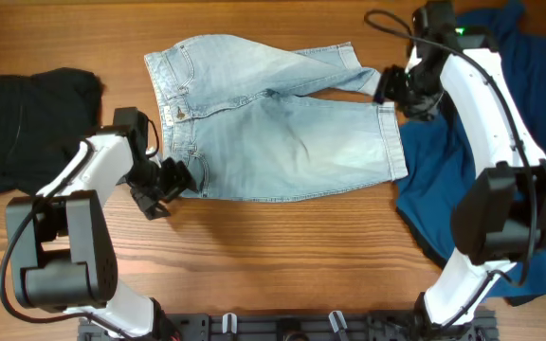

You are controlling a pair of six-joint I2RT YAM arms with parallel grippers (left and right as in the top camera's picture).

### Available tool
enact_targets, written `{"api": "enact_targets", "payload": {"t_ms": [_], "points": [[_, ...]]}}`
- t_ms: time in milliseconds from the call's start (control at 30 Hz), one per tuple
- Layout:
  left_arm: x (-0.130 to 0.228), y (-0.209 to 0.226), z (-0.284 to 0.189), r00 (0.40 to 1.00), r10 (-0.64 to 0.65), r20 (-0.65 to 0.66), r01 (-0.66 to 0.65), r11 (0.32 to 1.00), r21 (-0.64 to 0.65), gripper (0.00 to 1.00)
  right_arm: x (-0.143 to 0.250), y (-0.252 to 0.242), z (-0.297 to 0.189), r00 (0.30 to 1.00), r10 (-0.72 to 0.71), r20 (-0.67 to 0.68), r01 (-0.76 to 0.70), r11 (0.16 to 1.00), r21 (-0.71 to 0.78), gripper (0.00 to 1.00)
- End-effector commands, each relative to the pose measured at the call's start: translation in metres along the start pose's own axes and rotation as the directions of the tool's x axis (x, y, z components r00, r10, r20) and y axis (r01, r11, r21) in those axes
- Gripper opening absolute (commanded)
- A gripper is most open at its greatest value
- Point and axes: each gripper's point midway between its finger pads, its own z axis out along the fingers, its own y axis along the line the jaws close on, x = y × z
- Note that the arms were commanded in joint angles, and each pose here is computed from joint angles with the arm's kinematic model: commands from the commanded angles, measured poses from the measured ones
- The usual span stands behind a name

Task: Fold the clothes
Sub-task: 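Grasp the waistband with the left gripper and a leg hem with the right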

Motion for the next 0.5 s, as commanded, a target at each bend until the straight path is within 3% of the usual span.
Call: {"api": "enact_targets", "payload": {"t_ms": [0, 100, 167, 200, 267, 367, 467], "points": [[0.003, 0.001, 0.008, 1.000, 0.005, -0.017, -0.005, 1.000, 0.014, 0.46, 0.003, 0.035, -0.003, 0.995, -0.102, 0.009, 0.102, 0.981, -0.163, 0.71], [0.002, -0.003, 0.008, 1.000, 0.009, -0.014, -0.009, 0.999, 0.038, 0.22, 0.012, 0.032, -0.001, 0.997, -0.077, -0.025, 0.073, 0.990, -0.121, 0.71], [0.002, -0.003, 0.008, 1.000, 0.009, -0.014, -0.009, 0.999, 0.037, 0.19, 0.017, 0.004, 0.000, 0.999, 0.025, -0.037, -0.024, 0.999, 0.033, 0.71], [0.001, -0.003, 0.008, 1.000, 0.010, -0.008, -0.010, 0.999, 0.036, 0.22, 0.017, -0.005, 0.000, 0.999, 0.048, -0.026, -0.045, 0.996, 0.083, 0.71], [-0.002, -0.002, 0.008, 1.000, 0.012, 0.004, -0.012, 1.000, 0.026, 0.54, 0.017, -0.005, 0.000, 0.999, 0.038, -0.030, -0.036, 0.996, 0.084, 0.72], [-0.019, 0.002, 0.008, 0.997, -0.019, 0.081, 0.020, 1.000, -0.003, 0.59, 0.018, -0.006, 0.000, 0.999, 0.039, -0.032, -0.036, 0.996, 0.085, 0.72], [-0.035, -0.009, 0.006, 0.989, -0.037, 0.144, 0.031, 0.999, 0.042, 0.57, 0.025, -0.006, -0.001, 0.997, 0.045, -0.062, -0.039, 0.995, 0.086, 0.72]]}}
